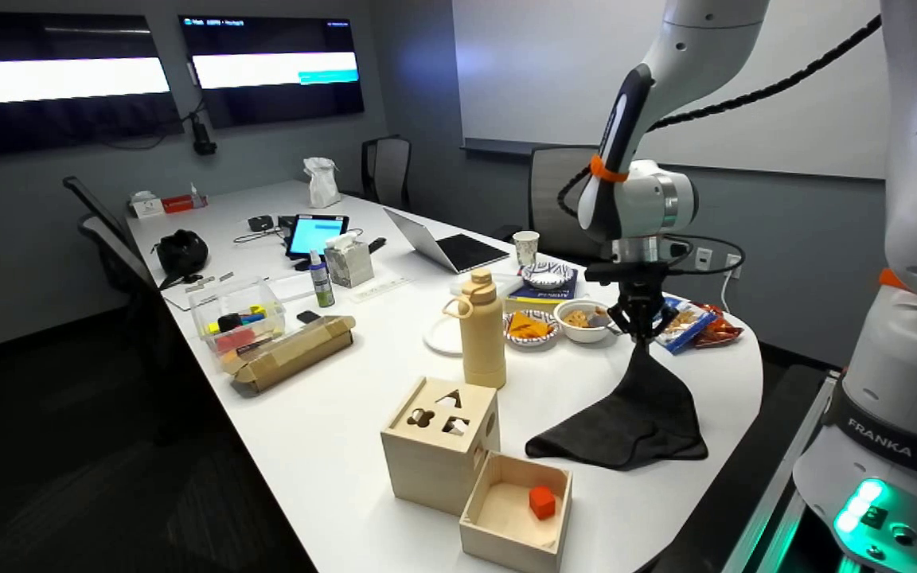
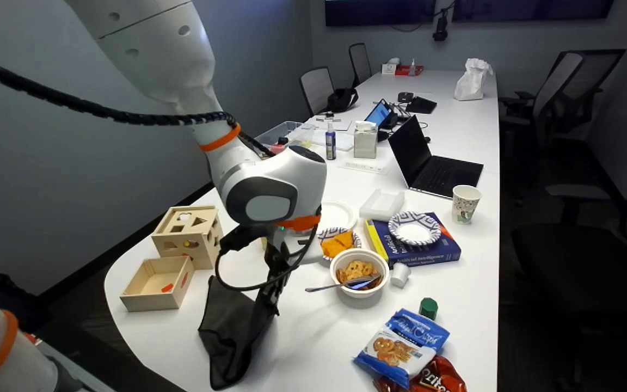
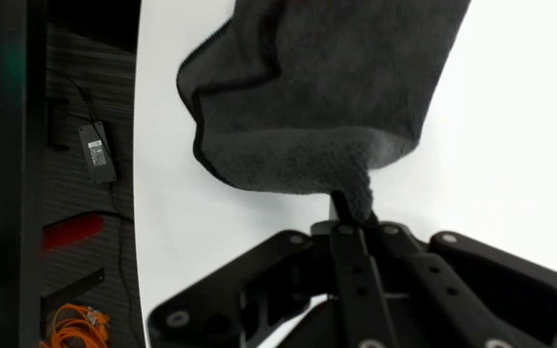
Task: Fold the grey towel twice, then use it to wipe the table
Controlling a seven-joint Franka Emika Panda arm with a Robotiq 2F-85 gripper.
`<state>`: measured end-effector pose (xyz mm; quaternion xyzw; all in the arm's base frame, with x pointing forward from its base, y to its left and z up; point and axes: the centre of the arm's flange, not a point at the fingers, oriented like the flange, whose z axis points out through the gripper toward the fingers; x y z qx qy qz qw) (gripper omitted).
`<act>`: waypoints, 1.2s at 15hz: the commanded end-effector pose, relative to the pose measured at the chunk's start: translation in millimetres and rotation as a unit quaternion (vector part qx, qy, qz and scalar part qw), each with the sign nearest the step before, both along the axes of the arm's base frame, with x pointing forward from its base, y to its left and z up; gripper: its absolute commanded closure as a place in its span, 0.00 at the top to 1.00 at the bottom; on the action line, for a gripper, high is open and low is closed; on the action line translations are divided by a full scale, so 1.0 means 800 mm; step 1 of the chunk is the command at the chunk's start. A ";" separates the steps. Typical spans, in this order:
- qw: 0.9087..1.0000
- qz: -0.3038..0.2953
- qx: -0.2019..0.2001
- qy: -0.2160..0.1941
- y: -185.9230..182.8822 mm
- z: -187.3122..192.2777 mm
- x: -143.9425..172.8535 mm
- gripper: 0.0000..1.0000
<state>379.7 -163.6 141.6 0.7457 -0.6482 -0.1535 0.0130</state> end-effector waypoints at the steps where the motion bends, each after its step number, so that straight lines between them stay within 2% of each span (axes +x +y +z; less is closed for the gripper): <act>1: 0.997 0.041 0.065 0.020 0.035 0.020 0.002 0.01; 7: 0.985 0.105 0.119 0.070 0.104 0.007 0.034 0.01; 15: 0.978 0.141 0.117 0.096 0.148 -0.040 0.080 0.01; 18: 0.977 0.151 0.121 0.094 0.161 -0.063 0.091 0.01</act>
